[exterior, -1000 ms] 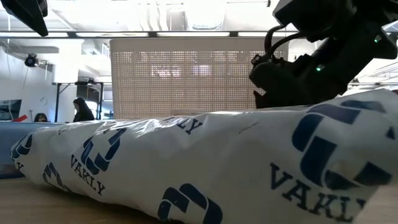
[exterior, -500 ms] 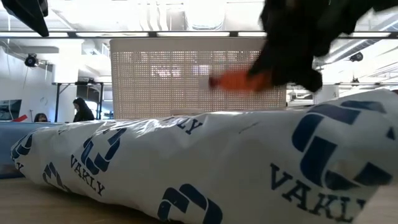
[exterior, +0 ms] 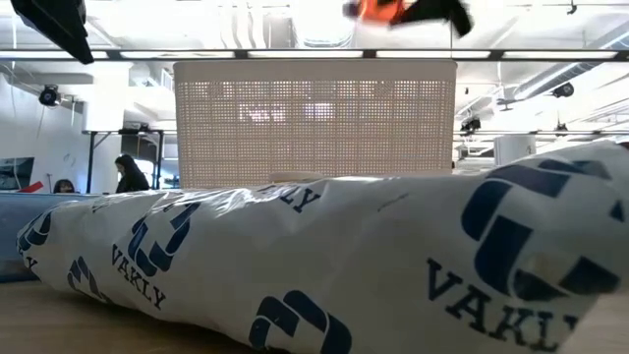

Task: Pick & place medical supplies in basket/bin
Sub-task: Put the bottle into the white basket, then put the orange pill bottle into the white basket

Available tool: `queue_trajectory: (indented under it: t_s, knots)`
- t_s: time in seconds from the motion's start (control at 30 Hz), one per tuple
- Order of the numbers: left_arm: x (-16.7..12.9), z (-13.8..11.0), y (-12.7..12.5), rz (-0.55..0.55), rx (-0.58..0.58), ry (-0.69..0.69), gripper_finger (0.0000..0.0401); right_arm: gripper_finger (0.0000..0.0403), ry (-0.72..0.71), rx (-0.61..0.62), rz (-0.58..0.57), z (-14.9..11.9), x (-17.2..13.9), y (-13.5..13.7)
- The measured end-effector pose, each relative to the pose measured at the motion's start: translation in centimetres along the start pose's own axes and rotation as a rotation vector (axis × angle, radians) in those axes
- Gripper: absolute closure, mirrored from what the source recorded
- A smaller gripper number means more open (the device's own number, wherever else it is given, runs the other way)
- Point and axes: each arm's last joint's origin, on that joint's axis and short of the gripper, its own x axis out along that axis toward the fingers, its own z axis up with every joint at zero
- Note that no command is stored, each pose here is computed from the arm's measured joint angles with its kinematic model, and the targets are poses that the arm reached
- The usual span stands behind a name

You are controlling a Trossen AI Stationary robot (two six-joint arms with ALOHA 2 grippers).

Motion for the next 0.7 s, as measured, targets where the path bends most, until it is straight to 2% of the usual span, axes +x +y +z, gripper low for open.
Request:
queue_trajectory:
  t_s: [0.17, 0.37, 0.5, 0.6, 0.7]
  knots:
    - [0.8, -0.2, -0.9, 0.010, -0.019, 0.049, 0.0160, 0.0184, 0.171, -0.072, 0.011, 2.0, 4.4, -1.5]
    - [0.9, -0.7, -1.5, -0.001, -0.122, 0.086, 0.0160, 0.0086, 0.216, -0.177, -0.023, 4.1, 6.3, -0.6]
    - [1.1, -0.9, -1.9, -0.036, -0.205, 0.079, 0.0160, 0.0044, 0.294, -0.386, 0.004, 4.2, 5.5, 0.7]
    - [1.6, -1.0, -2.5, -0.092, -0.220, 0.060, 0.0160, 0.0040, 0.365, -0.547, 0.077, 2.8, 3.5, 2.5]
    - [2.6, -1.4, -2.9, -0.122, -0.212, 0.044, 0.0160, 0.0046, 0.439, -0.615, 0.140, 0.7, 0.6, 3.9]
